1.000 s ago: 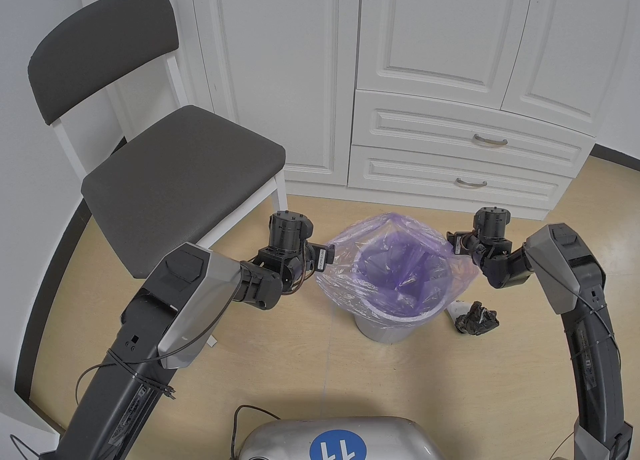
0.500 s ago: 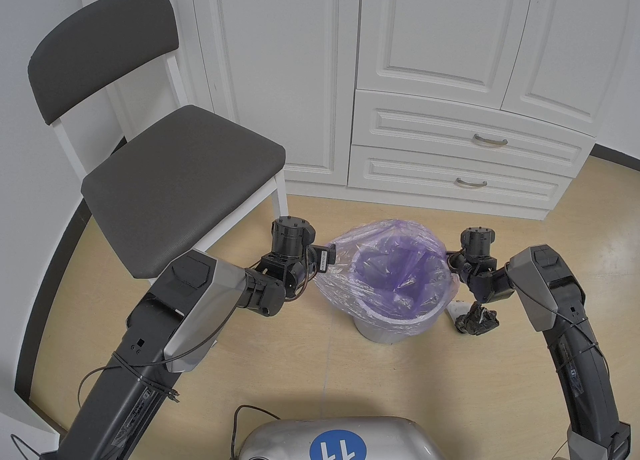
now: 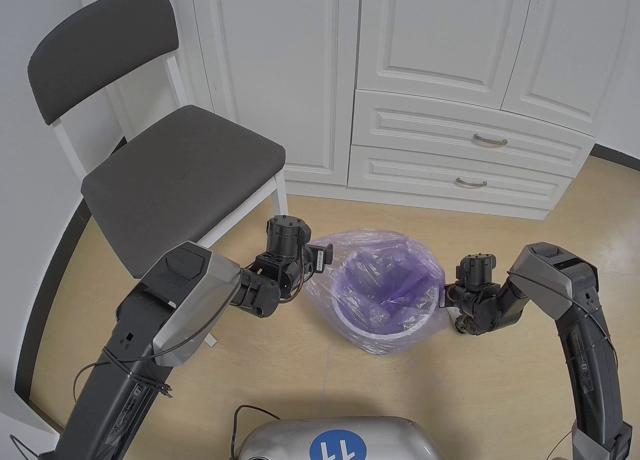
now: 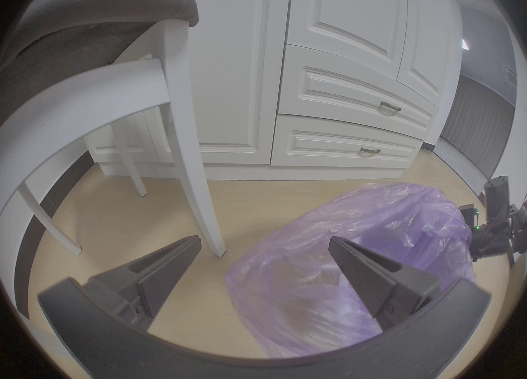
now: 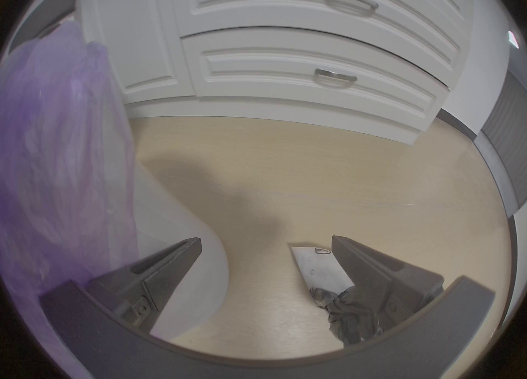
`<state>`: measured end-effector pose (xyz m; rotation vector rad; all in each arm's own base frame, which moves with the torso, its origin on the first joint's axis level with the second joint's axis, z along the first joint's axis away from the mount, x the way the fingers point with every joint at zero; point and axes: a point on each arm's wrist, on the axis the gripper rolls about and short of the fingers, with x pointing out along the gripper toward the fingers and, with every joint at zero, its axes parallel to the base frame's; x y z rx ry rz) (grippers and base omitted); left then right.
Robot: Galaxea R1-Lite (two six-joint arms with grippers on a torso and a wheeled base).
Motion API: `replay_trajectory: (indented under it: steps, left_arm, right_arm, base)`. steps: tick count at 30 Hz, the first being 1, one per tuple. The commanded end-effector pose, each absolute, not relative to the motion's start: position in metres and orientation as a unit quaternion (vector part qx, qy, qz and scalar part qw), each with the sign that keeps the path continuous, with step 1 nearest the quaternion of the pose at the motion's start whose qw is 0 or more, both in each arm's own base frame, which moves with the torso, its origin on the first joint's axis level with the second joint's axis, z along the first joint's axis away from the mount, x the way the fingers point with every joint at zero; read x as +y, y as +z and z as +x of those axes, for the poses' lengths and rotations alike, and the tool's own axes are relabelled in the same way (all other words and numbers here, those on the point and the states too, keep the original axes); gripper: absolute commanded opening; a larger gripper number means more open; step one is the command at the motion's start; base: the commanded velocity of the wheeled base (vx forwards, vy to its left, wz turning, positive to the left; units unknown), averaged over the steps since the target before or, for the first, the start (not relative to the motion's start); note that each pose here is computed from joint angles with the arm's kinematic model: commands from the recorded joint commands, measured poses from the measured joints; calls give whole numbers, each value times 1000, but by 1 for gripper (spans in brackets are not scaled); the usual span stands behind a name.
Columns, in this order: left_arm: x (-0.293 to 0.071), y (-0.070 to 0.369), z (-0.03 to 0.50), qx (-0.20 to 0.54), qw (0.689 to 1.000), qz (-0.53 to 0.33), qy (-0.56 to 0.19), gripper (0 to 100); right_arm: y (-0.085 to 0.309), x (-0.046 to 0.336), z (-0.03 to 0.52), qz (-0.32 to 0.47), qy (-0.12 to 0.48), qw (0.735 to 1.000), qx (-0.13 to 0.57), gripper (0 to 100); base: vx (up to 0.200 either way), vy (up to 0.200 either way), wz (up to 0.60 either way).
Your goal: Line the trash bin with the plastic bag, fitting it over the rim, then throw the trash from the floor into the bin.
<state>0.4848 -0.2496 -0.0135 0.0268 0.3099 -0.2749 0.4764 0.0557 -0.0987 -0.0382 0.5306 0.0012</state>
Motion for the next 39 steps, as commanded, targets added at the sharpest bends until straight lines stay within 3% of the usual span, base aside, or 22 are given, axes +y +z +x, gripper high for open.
replay_trajectory:
  steps: [1, 8, 18, 28, 32, 39]
  left_arm:
    - [-239, 11, 470, 148, 979, 10, -139, 100]
    - [-234, 21, 459, 150, 977, 8, -153, 100]
    - [-236, 20, 455, 150, 975, 8, -161, 100]
    - [-239, 20, 453, 150, 974, 9, -167, 100]
    - [-239, 18, 453, 153, 974, 10, -167, 100]
    - [-238, 17, 451, 158, 973, 10, -167, 100]
  right_arm:
    - [-69, 66, 449, -30, 28, 969, 244, 100]
    - [-59, 64, 431, -55, 61, 964, 253, 100]
    - [-42, 11, 461, -106, 2, 972, 210, 100]
    - [-71, 14, 517, -96, 0, 977, 192, 100]
    - [-79, 25, 523, -72, 18, 975, 211, 100]
    - [-60, 27, 492, -40, 122, 956, 265, 100]
  base:
    - [0, 0, 0]
    - [0, 0, 0]
    - [0, 0, 0]
    - [0, 0, 0]
    - [0, 0, 0]
    - [0, 0, 0]
